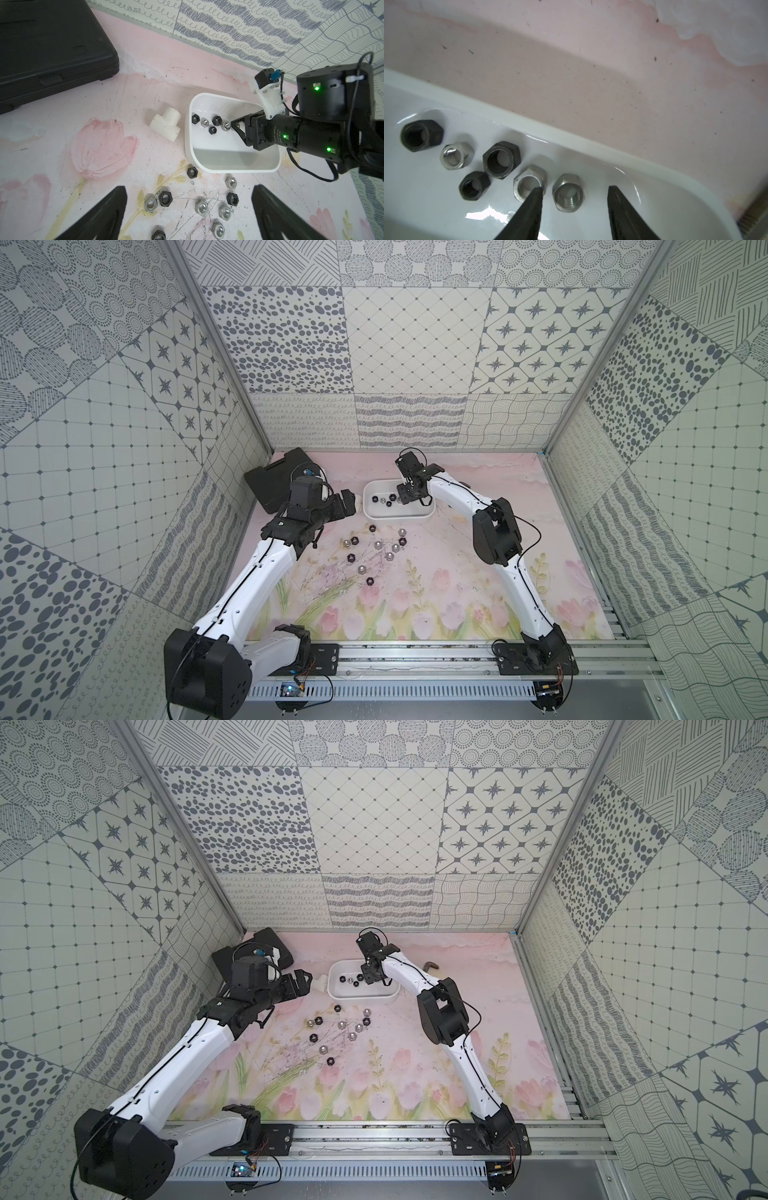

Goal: Put the nuts on the desktop into the storage box
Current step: Place the nut in the storage box, then pick up the nut from the center of the board.

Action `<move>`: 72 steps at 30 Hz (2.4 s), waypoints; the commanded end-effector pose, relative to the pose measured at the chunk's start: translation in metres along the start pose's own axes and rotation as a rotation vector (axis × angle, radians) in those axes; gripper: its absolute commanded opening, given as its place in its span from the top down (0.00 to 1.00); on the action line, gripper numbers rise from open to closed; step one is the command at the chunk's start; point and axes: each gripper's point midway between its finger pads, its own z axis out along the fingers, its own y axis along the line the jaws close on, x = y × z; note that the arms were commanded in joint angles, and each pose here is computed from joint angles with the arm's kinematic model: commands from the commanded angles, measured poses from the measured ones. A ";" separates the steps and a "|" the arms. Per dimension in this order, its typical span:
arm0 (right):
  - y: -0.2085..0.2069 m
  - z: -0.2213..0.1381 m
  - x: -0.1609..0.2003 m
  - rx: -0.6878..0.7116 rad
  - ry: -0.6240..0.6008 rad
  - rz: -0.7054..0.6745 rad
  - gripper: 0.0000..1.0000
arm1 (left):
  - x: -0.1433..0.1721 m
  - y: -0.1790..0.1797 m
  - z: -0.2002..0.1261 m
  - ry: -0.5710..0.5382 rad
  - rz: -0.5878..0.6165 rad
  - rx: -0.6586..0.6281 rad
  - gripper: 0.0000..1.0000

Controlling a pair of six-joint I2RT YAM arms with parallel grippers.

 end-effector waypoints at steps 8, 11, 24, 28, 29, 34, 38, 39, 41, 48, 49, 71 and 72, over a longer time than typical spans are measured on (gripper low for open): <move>0.027 -0.142 -0.058 -0.153 -0.299 -0.023 0.40 | -0.004 -0.004 -0.002 -0.012 0.013 0.011 0.01; 0.038 -0.174 -0.042 -0.176 -0.312 -0.055 0.38 | -0.005 -0.005 -0.001 -0.011 0.010 0.018 0.01; 0.066 -0.212 0.089 -0.194 -0.188 -0.119 0.33 | -0.002 -0.006 0.003 0.005 0.002 0.022 0.01; 0.076 -0.194 0.131 -0.236 -0.100 -0.099 0.32 | -0.001 -0.005 0.003 0.004 -0.002 0.020 0.01; 0.076 -0.188 0.139 -0.233 -0.083 -0.096 0.33 | 0.000 -0.005 0.004 0.005 -0.002 0.021 0.01; 0.084 -0.157 0.170 -0.196 0.007 -0.104 0.33 | 0.002 -0.005 0.007 0.017 -0.008 0.023 0.01; 0.087 -0.131 0.175 -0.136 0.042 -0.118 0.33 | 0.004 -0.005 0.010 0.022 -0.012 0.026 0.01; 0.087 -0.125 0.174 -0.118 0.045 -0.120 0.33 | 0.004 -0.005 0.010 0.023 -0.011 0.025 0.01; 0.089 -0.114 0.171 -0.103 0.056 -0.129 0.33 | 0.004 -0.003 0.010 0.023 -0.009 0.018 0.01; 0.090 -0.083 0.161 -0.099 0.087 -0.136 0.35 | 0.004 -0.001 0.008 0.017 -0.003 0.008 0.01; 0.089 -0.080 0.160 -0.093 0.089 -0.138 0.35 | 0.003 -0.001 0.008 0.012 -0.002 0.007 0.01; 0.093 -0.051 0.139 -0.130 0.097 -0.135 0.43 | 0.004 0.003 0.008 0.010 0.010 -0.015 0.01; 0.094 -0.051 0.138 -0.131 0.097 -0.132 0.44 | 0.004 0.003 0.008 0.010 0.011 -0.015 0.01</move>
